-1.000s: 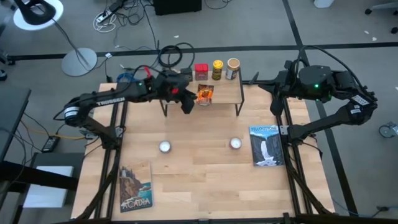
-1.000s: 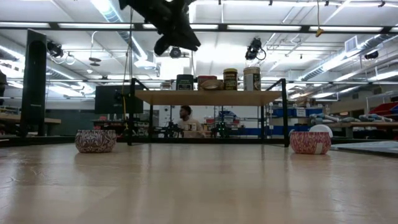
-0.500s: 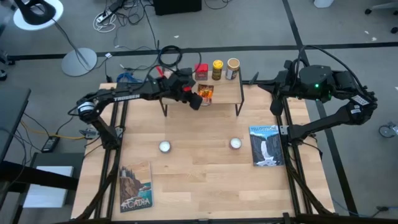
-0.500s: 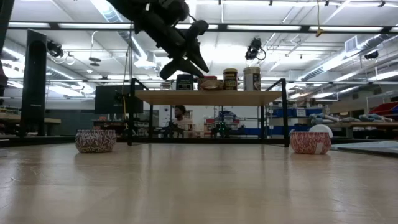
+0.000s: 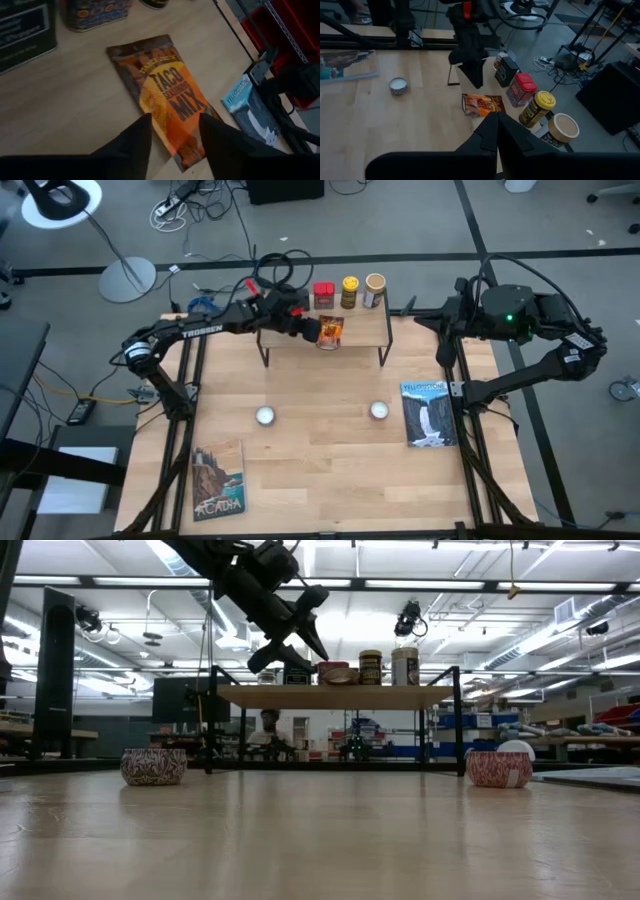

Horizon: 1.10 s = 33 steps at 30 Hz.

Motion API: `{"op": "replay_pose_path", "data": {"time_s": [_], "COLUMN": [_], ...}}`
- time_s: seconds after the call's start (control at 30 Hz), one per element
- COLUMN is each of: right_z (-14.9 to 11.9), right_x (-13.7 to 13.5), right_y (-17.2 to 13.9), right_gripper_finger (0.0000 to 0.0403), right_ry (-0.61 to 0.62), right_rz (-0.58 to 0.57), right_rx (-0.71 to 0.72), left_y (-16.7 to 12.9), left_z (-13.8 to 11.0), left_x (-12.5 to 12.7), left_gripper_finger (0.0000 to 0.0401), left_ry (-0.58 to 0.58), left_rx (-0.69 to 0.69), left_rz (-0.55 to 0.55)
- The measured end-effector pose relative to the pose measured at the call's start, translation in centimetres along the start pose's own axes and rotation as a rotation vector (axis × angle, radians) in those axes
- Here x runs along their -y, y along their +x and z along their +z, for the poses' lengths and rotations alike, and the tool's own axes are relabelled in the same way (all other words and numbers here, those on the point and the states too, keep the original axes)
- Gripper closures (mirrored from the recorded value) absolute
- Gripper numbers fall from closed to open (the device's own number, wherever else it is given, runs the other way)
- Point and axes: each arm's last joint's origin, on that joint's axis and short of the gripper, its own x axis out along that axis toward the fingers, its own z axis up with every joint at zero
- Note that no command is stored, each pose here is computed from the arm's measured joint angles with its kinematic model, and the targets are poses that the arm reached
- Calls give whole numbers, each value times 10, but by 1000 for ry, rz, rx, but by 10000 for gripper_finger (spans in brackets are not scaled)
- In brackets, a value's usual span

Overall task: Shelf spices
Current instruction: Put the orange seasoning pack on the shelf

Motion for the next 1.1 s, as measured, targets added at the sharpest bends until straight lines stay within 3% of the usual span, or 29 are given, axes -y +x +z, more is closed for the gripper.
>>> {"op": "replay_pose_path", "data": {"time_s": [0.3,1.1], "right_z": [0,1], "right_x": [0,-1], "right_y": [0,0], "right_gripper_finger": [399,398], "right_ry": [-19,-8], "right_rz": [10,34], "right_rx": [0,9], "left_y": [0,23], "left_z": [1,-3], "left_x": [-2,-8], "left_gripper_finger": [162,161], "left_ry": [-36,-114], "left_rx": [19,-47], "left_rz": [35,-19]}}
